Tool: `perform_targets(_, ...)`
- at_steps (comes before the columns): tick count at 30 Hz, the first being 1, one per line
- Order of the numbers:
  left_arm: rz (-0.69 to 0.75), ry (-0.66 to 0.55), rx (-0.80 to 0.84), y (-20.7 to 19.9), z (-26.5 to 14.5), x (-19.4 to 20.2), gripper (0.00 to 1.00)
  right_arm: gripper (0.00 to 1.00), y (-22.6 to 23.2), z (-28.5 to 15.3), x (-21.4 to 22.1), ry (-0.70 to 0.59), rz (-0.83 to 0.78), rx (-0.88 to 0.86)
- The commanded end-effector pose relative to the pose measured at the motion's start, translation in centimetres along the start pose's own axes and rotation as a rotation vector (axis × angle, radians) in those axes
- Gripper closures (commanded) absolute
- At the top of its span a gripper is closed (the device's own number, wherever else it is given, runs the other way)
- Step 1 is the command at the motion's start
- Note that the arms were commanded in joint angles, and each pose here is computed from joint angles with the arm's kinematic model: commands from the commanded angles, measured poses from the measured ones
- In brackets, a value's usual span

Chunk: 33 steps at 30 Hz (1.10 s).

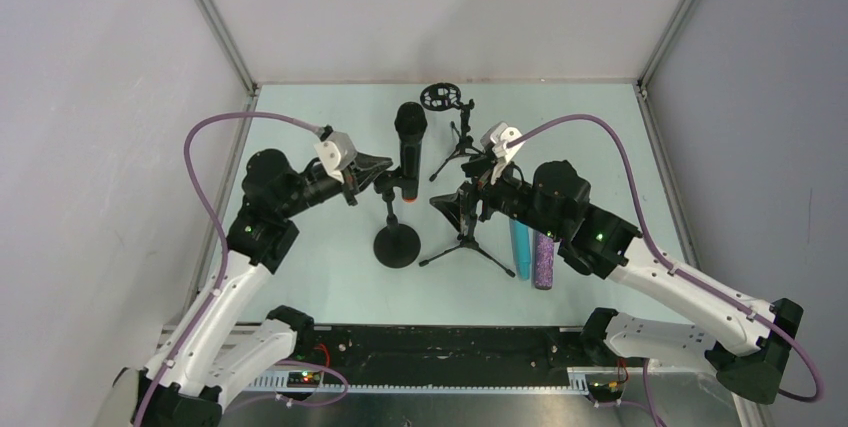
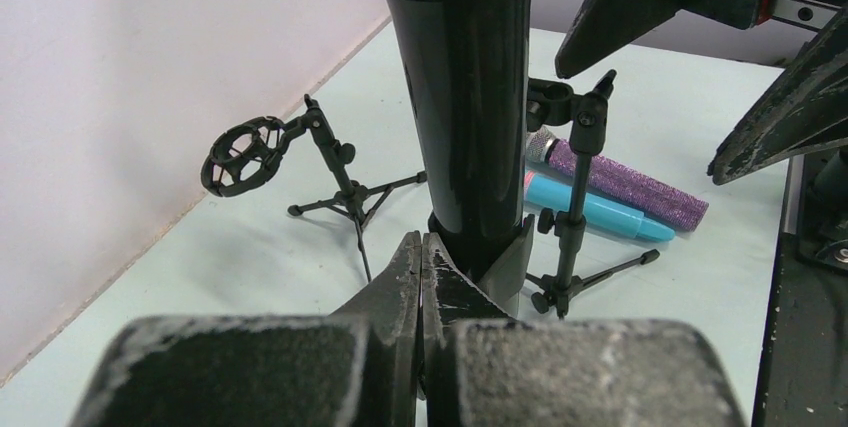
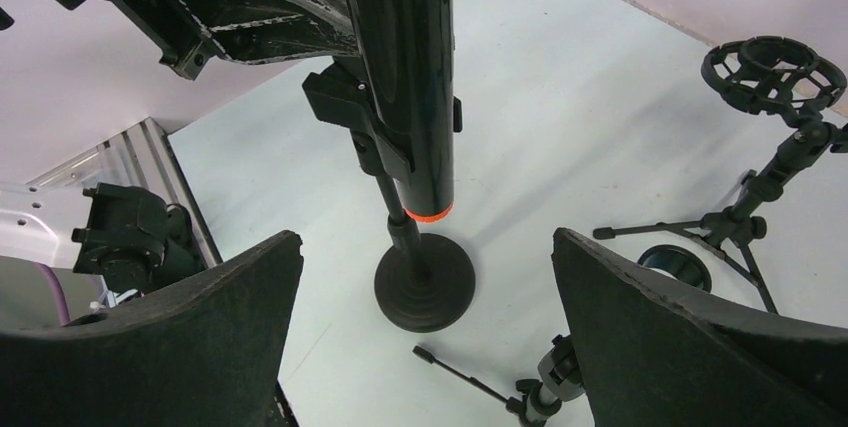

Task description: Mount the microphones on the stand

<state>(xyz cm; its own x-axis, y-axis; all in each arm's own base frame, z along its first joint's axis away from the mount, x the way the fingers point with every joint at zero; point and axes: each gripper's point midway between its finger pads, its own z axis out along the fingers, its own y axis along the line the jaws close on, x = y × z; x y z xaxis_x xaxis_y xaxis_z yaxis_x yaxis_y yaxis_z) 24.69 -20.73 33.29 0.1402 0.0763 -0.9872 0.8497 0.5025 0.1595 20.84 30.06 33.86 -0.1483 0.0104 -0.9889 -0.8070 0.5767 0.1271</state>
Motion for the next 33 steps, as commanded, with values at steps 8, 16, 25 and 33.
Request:
perform_targets(8, -0.003, 0.014, 0.006, -1.1, -0.6, 0.9, 1.00, 0.01, -0.3, 0.3, 0.4, 0.004, 0.007, 0.019)
perform_targets(16, -0.009, 0.044, -0.003, -1.2, -0.7, 2.1, 1.00, 0.01, -0.4, 0.6, 0.8, 0.015, 0.012, 0.021)
perform_targets(25, -0.008, 0.075, -0.008, -1.3, -0.9, 3.2, 1.00, 0.01, -0.4, 0.6, 1.1, 0.026, 0.012, 0.023)
perform_targets(33, -0.023, 0.101, 0.004, -1.8, -1.0, 4.6, 1.00, 0.00, -0.4, 0.7, 1.3, 0.034, 0.017, 0.023)
